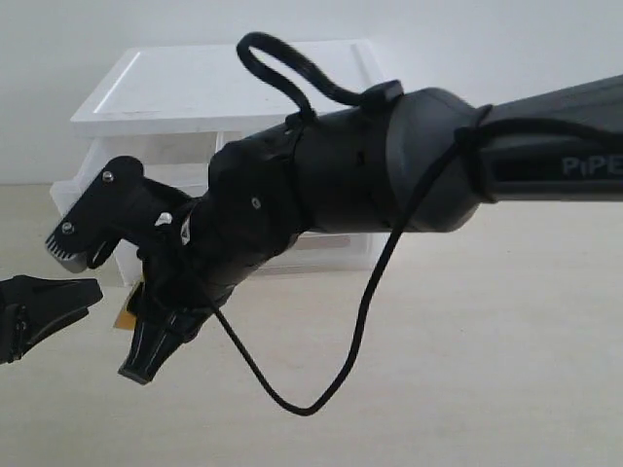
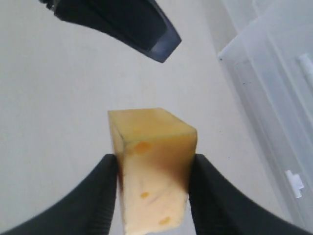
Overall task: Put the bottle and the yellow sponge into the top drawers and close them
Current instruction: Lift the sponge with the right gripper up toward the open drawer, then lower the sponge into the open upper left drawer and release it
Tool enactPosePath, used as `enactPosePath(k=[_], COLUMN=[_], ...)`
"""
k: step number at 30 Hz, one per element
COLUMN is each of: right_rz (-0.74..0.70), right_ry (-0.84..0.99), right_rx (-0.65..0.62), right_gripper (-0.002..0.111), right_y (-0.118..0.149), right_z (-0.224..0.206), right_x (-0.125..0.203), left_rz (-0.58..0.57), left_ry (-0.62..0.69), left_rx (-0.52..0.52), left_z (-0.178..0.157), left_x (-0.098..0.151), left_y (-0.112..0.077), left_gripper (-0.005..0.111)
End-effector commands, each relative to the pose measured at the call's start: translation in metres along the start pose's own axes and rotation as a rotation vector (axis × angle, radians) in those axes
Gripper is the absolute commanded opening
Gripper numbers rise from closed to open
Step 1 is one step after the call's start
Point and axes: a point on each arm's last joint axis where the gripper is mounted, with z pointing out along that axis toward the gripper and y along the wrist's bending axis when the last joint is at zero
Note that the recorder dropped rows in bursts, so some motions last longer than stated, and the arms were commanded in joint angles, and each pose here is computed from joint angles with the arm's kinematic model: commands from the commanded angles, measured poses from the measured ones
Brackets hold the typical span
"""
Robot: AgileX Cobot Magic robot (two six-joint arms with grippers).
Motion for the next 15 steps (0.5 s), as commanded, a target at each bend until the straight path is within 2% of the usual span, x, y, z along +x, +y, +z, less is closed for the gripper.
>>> enactPosePath(k=[1,15], right_rz=[0.014,0.027], right_ry=[-0.051,-0.291], right_rx=[0.037,0.152], right_gripper=[0.0,0.0], right_y=[-0.011,-0.045], right_z=[-0.02,-0.072], right_x=[-0.01,-0.076], left_rz=[-0.017,-0.023], left_ry=[-0.008,-0.01], left_rx=[-0.008,0.002], left_z=[-0.001,-0.001], left_x=[0.0,0.0], left_y=[0.001,0.0], left_gripper=[0.044,0.044])
